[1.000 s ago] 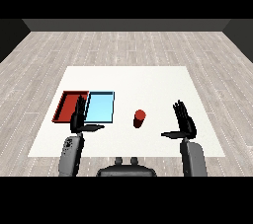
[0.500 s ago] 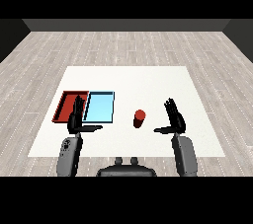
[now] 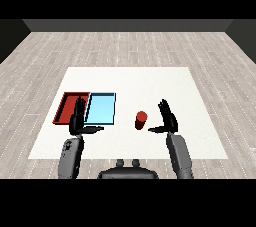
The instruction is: Pick the red can and put it in the red box
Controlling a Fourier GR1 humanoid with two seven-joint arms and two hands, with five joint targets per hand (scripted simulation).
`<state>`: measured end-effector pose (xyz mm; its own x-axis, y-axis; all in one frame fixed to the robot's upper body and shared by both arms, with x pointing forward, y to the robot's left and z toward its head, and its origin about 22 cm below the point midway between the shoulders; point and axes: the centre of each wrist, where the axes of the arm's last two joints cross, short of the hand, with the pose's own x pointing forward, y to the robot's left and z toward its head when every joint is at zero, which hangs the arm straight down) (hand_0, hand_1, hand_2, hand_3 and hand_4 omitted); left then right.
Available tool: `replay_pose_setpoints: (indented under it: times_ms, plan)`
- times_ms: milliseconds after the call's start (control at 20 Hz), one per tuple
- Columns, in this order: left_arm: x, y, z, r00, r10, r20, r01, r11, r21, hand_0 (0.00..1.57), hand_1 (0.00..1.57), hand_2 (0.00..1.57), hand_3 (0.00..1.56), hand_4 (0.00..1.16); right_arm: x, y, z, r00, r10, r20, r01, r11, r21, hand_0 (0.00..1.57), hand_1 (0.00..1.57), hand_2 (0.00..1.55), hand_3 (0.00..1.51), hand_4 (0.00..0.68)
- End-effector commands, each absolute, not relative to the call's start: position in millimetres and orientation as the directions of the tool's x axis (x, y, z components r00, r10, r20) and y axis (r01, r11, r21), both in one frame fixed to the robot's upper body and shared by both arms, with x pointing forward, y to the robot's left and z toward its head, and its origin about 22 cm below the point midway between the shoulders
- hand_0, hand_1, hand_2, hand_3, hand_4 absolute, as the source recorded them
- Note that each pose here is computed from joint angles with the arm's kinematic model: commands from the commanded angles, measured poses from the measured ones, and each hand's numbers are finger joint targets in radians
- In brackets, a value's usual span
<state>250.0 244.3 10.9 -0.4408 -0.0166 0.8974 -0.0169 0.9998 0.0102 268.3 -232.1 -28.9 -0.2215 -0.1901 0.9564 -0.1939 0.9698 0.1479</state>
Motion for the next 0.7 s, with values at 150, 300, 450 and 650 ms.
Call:
replay_pose_setpoints:
  times_ms: [150,300,450,650]
  plan:
    - [253.7,240,15.9,-0.429,0.022,0.903,0.006,1.000,-0.022,0.00,0.00,0.00,0.00,0.00,252.6,-199,-42,-0.208,-0.205,0.956,-0.208,0.965,0.161,0.00,0.00,0.00,0.00,0.000]
    - [261.5,243,10.0,-0.437,0.017,0.899,0.017,1.000,-0.011,0.00,0.00,0.00,0.00,0.00,258.3,-185,-54,-0.193,-0.244,0.950,-0.217,0.955,0.201,0.00,0.00,0.00,0.00,0.000]
    - [235.7,261,8.3,-0.443,0.022,0.896,0.013,1.000,-0.018,0.00,0.00,0.00,0.00,0.00,275.4,-182,-39,-0.189,-0.210,0.959,-0.212,0.963,0.169,0.00,0.00,0.00,0.00,0.000]
    - [235.1,249,21.1,-0.438,0.029,0.898,0.013,1.000,-0.026,0.00,0.00,0.00,0.00,0.00,266.7,-184,-69,-0.194,-0.206,0.959,-0.198,0.966,0.167,0.00,0.00,0.00,0.00,0.000]
